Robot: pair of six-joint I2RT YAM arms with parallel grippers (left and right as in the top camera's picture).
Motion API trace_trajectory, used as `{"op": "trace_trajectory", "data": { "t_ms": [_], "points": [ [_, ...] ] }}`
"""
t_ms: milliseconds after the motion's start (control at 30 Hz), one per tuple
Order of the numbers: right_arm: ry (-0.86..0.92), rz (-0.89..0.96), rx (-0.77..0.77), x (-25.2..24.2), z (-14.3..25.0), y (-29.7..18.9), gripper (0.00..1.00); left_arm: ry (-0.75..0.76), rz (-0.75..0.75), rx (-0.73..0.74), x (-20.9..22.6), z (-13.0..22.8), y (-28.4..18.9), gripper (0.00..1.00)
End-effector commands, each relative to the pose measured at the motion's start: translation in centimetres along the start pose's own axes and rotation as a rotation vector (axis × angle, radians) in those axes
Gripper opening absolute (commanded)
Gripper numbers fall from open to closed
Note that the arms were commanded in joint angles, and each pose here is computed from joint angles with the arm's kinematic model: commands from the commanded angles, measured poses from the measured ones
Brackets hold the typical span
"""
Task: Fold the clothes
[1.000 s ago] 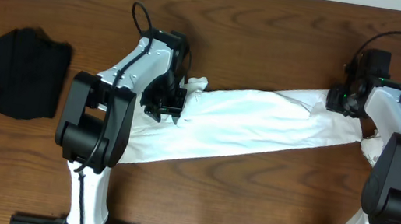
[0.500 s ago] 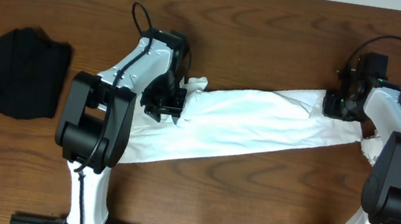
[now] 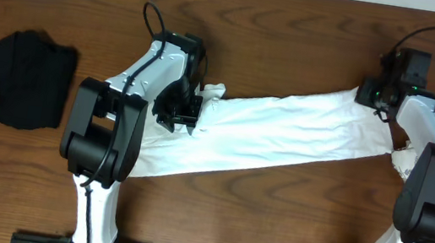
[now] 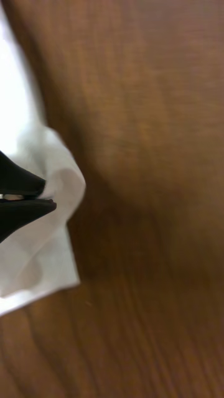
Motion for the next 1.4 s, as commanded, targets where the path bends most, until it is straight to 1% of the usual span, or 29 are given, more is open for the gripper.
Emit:
{"op": "trace_trajectory", "data": {
  "t_ms": [0, 200, 333, 567, 867, 1100, 1200, 1367],
  "points": [
    [0.063, -0.001, -0.014, -0.4, -0.1, 0.4, 0.01, -0.002, -0.016, -0.004, 0.2, 0.1, -0.1, 0.45],
    [0.058, 0.014, -0.092, -0.6, -1.5, 0.3, 0.02, -0.002, -0.016, -0.003, 0.2, 0.1, -0.1, 0.45],
    [0.06, 0.037, -0.084, -1.0, -1.4, 0.4, 0.03, -0.002, -0.017, -0.001, 0.2, 0.2, -0.1, 0.45],
    [0.108, 0.146, 0.005, -4.0, 0.6, 0.1, 0.02, -0.002, -0.017, -0.001, 0.2, 0.2, -0.1, 0.45],
    [0.172, 0.147, 0.214, -5.8, 4.9, -0.6, 0.05, -0.002, -0.016, -0.002, 0.2, 0.1, -0.1, 0.45],
    [0.183, 0.13, 0.314, -5.5, 6.7, -1.0, 0.07, -0.001, -0.016, -0.004, 0.2, 0.1, -0.1, 0.45],
    [0.183, 0.132, 0.349, -5.5, 7.3, -1.2, 0.09, -0.001, -0.016, -0.004, 0.2, 0.1, -0.1, 0.45],
    [0.181, 0.133, 0.34, -5.7, 7.2, -1.3, 0.04, -0.001, -0.016, -0.004, 0.2, 0.1, -0.1, 0.45]
  ]
}}
Point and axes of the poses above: each gripper's point midway between its finger pads, its own y axis out along the fingers, its own x axis along the line the jaws close on, z = x × y, the point moved 6 cm from there along -y, back along the fingers, and after that the axes turned 13 degrees about -y, right-handed, at the moved point
